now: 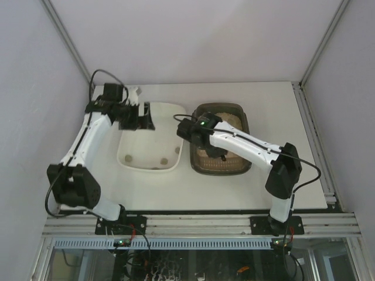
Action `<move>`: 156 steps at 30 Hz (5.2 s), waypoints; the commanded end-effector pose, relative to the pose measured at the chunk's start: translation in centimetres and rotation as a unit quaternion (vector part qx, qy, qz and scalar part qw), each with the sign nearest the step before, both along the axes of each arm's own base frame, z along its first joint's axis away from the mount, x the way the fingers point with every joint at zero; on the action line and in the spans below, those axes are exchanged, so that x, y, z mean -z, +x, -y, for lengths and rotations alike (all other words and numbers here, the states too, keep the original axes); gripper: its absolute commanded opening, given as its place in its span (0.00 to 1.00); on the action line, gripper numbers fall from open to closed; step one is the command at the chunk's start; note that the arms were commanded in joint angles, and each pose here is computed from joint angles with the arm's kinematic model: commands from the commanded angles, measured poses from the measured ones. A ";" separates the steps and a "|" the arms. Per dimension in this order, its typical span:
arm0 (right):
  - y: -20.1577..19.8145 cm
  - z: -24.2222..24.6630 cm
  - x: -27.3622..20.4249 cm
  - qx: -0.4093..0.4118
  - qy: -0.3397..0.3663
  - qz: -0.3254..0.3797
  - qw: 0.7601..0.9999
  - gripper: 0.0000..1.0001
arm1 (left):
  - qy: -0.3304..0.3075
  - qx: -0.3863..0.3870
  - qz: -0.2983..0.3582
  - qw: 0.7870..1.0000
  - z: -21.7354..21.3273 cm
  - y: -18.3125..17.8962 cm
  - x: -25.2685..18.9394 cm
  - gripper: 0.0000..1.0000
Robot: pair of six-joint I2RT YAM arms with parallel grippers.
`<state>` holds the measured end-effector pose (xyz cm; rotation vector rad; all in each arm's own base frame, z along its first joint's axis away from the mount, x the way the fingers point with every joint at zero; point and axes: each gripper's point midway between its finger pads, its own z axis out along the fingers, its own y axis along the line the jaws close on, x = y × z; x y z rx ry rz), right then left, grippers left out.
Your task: Clean the litter box
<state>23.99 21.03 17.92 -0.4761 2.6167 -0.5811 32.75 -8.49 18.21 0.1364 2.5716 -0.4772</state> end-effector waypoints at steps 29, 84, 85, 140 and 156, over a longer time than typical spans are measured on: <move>5.0 7.8 7.2 0.211 -0.044 -0.129 0.968 0.00 | -0.171 0.013 0.028 0.985 10.8 8.4 -7.2 1.00; 5.3 1.6 9.1 0.146 0.351 -0.201 0.903 0.00 | -0.187 0.020 -0.034 0.981 9.8 8.9 -2.5 1.00; 5.2 1.6 8.8 0.144 0.355 -0.197 0.903 0.00 | -0.186 0.022 -0.034 0.982 9.8 8.8 -2.4 1.00; 1.0 -2.1 0.3 -0.087 0.835 -0.067 0.539 0.00 | 0.169 0.013 0.077 0.983 -6.4 -8.2 4.5 1.00; -2.3 0.0 0.1 -0.083 0.816 -0.019 0.572 0.00 | 0.088 0.008 0.002 0.996 -7.6 -9.3 6.3 0.97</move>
